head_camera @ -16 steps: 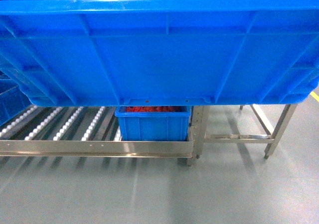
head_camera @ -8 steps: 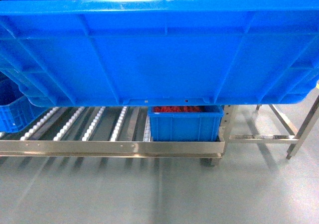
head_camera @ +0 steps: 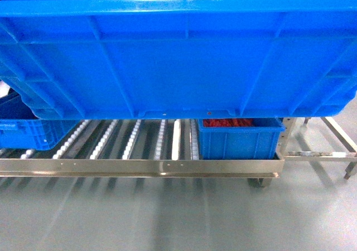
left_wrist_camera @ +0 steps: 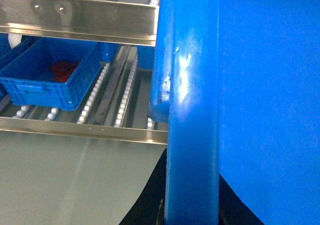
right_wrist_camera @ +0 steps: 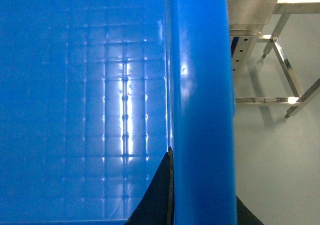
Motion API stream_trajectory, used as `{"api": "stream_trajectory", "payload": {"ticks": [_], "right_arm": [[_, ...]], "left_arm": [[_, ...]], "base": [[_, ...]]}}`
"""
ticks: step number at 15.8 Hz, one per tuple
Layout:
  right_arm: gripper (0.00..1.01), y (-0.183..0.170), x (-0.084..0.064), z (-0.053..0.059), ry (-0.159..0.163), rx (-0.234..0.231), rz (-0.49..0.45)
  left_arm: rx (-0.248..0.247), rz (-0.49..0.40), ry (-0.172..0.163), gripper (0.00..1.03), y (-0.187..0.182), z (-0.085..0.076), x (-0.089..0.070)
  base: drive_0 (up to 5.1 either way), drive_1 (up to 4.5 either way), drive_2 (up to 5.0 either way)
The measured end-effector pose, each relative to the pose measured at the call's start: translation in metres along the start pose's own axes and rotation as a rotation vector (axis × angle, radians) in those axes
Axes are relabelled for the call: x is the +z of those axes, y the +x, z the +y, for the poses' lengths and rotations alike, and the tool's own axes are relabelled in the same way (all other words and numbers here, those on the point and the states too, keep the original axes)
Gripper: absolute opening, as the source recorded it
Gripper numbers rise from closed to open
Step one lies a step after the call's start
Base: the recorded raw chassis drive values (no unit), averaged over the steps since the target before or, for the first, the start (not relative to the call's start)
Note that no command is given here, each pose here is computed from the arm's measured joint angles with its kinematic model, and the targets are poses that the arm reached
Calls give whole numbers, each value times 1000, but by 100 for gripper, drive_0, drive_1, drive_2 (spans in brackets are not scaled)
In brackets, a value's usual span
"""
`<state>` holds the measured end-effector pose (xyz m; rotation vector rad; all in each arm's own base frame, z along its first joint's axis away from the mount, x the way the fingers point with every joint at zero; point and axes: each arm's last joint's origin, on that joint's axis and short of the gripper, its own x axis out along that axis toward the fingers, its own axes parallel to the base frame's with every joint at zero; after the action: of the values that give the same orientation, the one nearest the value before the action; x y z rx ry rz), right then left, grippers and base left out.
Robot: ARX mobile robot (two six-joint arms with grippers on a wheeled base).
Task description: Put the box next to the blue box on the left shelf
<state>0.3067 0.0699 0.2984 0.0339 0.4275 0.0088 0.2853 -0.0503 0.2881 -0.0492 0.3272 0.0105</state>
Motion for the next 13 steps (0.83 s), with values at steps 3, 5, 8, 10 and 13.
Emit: {"api": "stream_trajectory", "payload": {"ticks": [3,5,8,10,13], "right_arm": [[8,0,0,0,0,0,1],[8,0,0,0,0,0,1],[8,0,0,0,0,0,0],[8,0,0,0,0,0,-1],[8,0,0,0,0,-1,2]], "left_arm": [[0,0,0,8,0,0,0],[0,0,0,8,0,0,0],[0,0,0,8,0,0,0],[0,0,-1,8,0,0,0],[0,0,0,8,0,0,0]], "base": [[-499,246,246],[-498,247,247],[-506,240,240],[-506,240,240],[-501,244,244]]}}
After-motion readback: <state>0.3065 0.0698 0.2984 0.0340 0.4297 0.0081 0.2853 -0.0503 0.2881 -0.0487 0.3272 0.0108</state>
